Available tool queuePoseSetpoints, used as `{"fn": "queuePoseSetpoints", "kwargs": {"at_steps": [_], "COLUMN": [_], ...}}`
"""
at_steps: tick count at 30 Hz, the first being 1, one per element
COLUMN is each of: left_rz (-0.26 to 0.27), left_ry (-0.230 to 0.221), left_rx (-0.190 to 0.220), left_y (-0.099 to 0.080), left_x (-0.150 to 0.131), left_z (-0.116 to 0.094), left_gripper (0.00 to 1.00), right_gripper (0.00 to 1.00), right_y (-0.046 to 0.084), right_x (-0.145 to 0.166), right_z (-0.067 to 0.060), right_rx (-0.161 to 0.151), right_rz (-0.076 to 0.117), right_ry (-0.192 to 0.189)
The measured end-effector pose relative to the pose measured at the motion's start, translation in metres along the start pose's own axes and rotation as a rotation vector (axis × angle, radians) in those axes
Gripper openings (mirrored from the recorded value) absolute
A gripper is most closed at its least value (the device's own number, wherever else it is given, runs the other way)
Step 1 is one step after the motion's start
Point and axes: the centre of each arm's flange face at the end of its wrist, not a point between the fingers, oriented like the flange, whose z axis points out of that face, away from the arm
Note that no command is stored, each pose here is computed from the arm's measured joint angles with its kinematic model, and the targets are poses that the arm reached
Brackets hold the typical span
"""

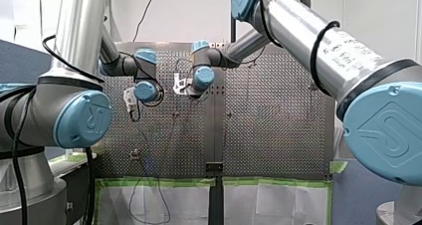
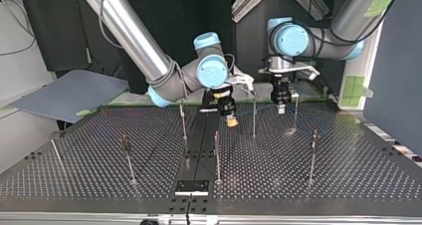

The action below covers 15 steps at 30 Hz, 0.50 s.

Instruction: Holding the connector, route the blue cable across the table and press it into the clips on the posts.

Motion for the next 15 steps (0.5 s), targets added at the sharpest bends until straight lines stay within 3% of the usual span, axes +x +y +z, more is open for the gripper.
{"fn": "queuePoseSetpoints", "kwargs": {"at_steps": [10,15], "left_rz": [-0.014,-0.021], "left_ry": [0.077,0.104], "left_rx": [-0.015,0.004], "left_y": [0.017,0.02], "left_x": [0.057,0.076], "left_z": [-0.021,-0.028], "left_gripper": [0.0,0.0], "right_gripper": [0.0,0.0], "right_y": [-0.008,-0.007], "right_x": [-0.04,-0.061], "right_z": [-0.012,-0.017], "right_rx": [0.037,0.045], "right_rz": [-0.026,-0.035], "right_ry": [-0.081,-0.122]}}
